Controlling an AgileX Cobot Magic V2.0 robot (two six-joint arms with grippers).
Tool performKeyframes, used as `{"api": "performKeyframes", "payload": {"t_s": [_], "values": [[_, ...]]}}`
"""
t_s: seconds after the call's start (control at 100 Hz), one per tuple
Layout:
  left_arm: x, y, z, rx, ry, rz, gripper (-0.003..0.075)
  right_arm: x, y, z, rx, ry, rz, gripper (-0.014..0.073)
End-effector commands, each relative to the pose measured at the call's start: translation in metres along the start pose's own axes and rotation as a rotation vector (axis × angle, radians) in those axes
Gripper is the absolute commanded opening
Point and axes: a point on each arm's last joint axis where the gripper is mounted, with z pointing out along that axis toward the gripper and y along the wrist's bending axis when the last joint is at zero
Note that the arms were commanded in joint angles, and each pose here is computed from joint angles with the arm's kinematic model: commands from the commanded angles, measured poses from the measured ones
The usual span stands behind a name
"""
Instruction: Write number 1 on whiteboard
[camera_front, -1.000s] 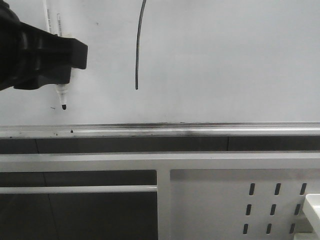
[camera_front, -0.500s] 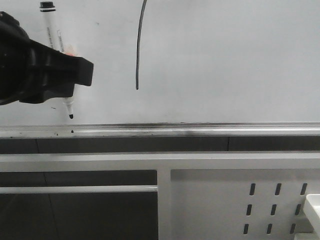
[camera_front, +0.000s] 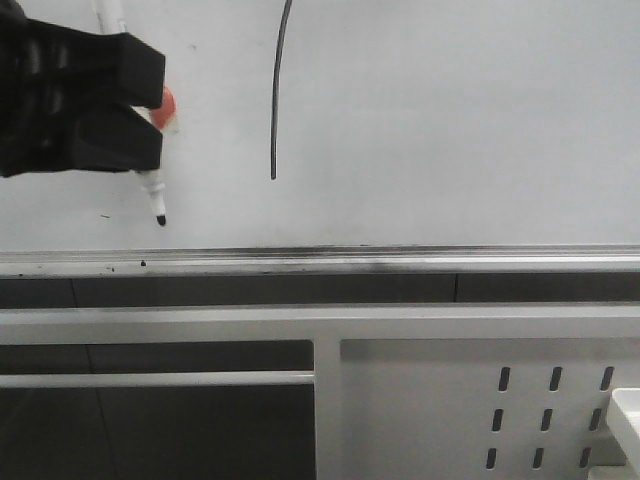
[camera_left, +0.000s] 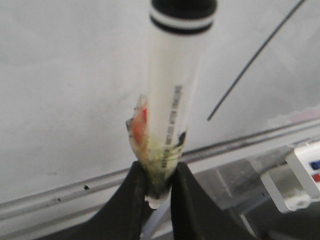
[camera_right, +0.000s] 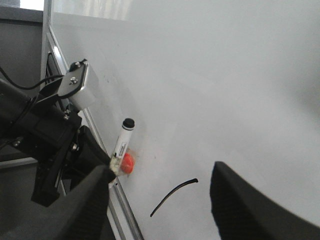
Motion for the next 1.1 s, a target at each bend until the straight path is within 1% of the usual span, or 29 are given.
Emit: {"api": "performKeyframes", "payload": {"t_s": [0.0, 0.16, 0.33, 0.45, 0.59, 0.76, 0.94, 1.09], "values": [[-0.013, -0.001, -0.003, 0.050, -0.016, 0.000, -0.0020, -0.014, -0.009, -0.007, 0.071, -0.078, 0.000, 0.0391], [-0.016, 0.014, 0.000, 0.020, -0.005, -0.035, -0.0020, -0.014, -0.009, -0.007, 0.071, -0.078, 0.000, 0.0391], [-0.021, 0.025, 0.001, 0.033, 0.025, -0.077, -0.0020, -0.015, -0.009, -0.007, 0.073, -0.080, 0.000, 0.0391], [-0.027, 0.031, 0.001, 0.052, 0.031, -0.063, -0.0020, -0.015, -0.010, -0.008, 0.084, -0.088, 0.000, 0.0391], [-0.039, 0.032, 0.001, 0.075, 0.013, -0.039, -0.0020, -0.015, -0.010, -0.008, 0.085, -0.089, 0.000, 0.0391], [-0.040, 0.032, 0.001, 0.076, 0.011, -0.008, -0.0020, -0.015, -0.010, -0.007, 0.077, -0.083, 0.000, 0.0391], [-0.034, 0.031, 0.008, 0.092, 0.055, -0.009, -0.0020, -0.015, -0.009, -0.007, 0.074, -0.080, 0.000, 0.0391], [-0.028, 0.026, 0.013, 0.147, 0.110, -0.013, -0.0020, -0.015, -0.009, -0.007, 0.074, -0.080, 0.000, 0.0391]]}}
